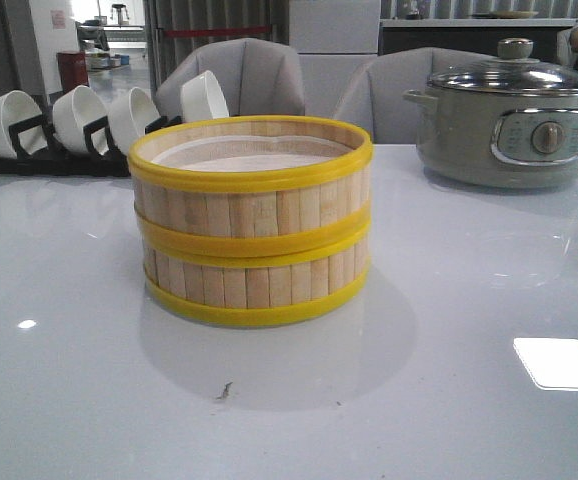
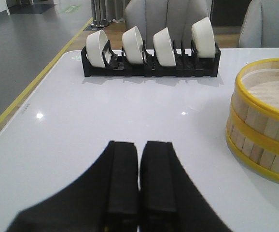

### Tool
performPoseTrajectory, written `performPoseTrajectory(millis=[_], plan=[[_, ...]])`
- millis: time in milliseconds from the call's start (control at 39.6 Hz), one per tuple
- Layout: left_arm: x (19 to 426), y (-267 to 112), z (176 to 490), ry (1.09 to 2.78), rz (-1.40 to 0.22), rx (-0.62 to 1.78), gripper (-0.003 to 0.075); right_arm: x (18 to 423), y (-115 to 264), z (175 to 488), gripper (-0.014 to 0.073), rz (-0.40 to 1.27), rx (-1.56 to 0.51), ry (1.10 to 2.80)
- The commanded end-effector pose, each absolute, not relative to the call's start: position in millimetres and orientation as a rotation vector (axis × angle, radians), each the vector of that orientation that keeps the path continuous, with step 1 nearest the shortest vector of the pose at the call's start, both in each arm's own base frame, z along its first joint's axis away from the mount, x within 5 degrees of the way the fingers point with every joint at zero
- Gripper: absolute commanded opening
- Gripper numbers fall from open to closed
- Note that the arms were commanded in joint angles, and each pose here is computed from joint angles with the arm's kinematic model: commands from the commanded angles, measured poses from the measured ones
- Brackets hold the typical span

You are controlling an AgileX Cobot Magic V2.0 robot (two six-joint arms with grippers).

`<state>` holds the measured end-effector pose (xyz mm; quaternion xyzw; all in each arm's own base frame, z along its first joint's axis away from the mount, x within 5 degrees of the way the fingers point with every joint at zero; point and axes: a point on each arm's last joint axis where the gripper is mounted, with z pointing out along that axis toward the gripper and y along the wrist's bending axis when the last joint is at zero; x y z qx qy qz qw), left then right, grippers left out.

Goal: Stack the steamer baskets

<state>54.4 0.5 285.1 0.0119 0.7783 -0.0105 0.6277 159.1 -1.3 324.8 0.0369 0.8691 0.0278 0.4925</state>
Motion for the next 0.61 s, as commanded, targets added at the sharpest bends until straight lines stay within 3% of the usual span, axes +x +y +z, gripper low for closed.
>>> performPoseTrajectory(millis=[0, 151, 353, 580], plan=[[55, 0, 301, 1.690, -0.045, 0.022, 0.0087, 162, -1, 340, 0.0424, 0.069, 0.080, 2.024], [55, 0, 301, 1.690, -0.045, 0.022, 0.0087, 159, 0, 334, 0.0413, 0.073, 0.079, 2.096], [55, 0, 301, 1.690, -0.045, 0.022, 0.0087, 157, 0, 331, 0.0264, 0.073, 0.079, 2.131], [55, 0, 301, 1.690, -0.045, 0.022, 0.0087, 167, -2, 329, 0.0246, 0.062, 0.080, 2.118]])
